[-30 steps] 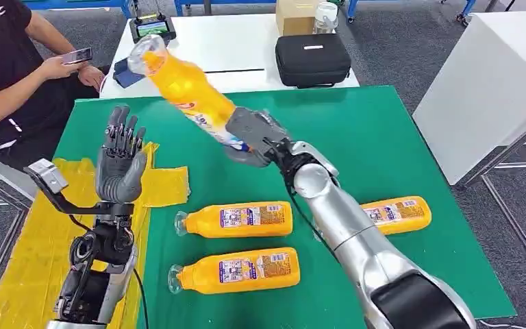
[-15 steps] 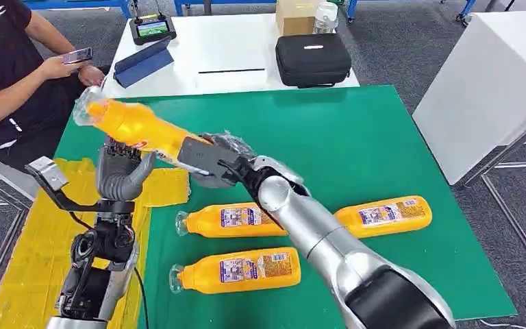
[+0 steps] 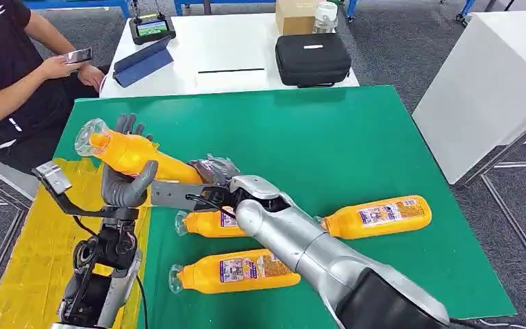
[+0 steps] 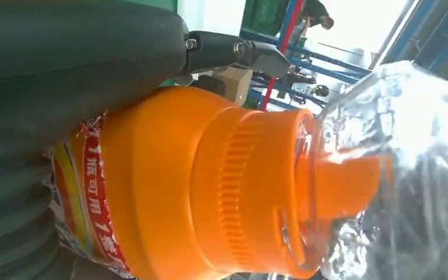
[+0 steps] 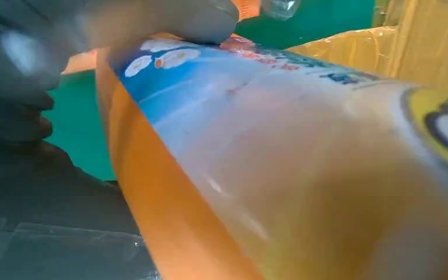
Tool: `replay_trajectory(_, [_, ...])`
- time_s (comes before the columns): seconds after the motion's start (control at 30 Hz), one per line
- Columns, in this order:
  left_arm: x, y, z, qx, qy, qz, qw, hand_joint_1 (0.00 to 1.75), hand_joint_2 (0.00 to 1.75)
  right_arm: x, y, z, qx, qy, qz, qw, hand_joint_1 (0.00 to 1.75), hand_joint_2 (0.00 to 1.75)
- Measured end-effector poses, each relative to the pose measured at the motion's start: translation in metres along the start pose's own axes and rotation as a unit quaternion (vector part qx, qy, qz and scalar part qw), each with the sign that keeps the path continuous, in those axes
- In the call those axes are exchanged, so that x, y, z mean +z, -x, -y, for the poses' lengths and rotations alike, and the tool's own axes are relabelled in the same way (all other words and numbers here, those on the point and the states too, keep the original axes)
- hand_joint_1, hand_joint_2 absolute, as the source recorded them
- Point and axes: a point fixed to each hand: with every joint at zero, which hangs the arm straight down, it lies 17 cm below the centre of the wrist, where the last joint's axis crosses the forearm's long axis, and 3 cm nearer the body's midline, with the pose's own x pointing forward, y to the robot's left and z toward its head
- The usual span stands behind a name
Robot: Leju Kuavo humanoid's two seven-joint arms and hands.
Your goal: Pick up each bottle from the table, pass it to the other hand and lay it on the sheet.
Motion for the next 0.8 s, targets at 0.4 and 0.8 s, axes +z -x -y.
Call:
replay_trajectory(0.4, [0.004,0.003,0.005,0.037,0.013,-0.012,0.999,1.75,1.75,-0.001,-0.003,0.000,0.026,0.002,0.000,1.000,1.75,1.75])
replay_trajectory(0.8, [-0.001,0.002,0.007,0.044,0.017,-0.007,0.999,1.75,1.75,-0.002,0.006,0.010,0.020,0.027,0.003,0.999,0.00,1.75])
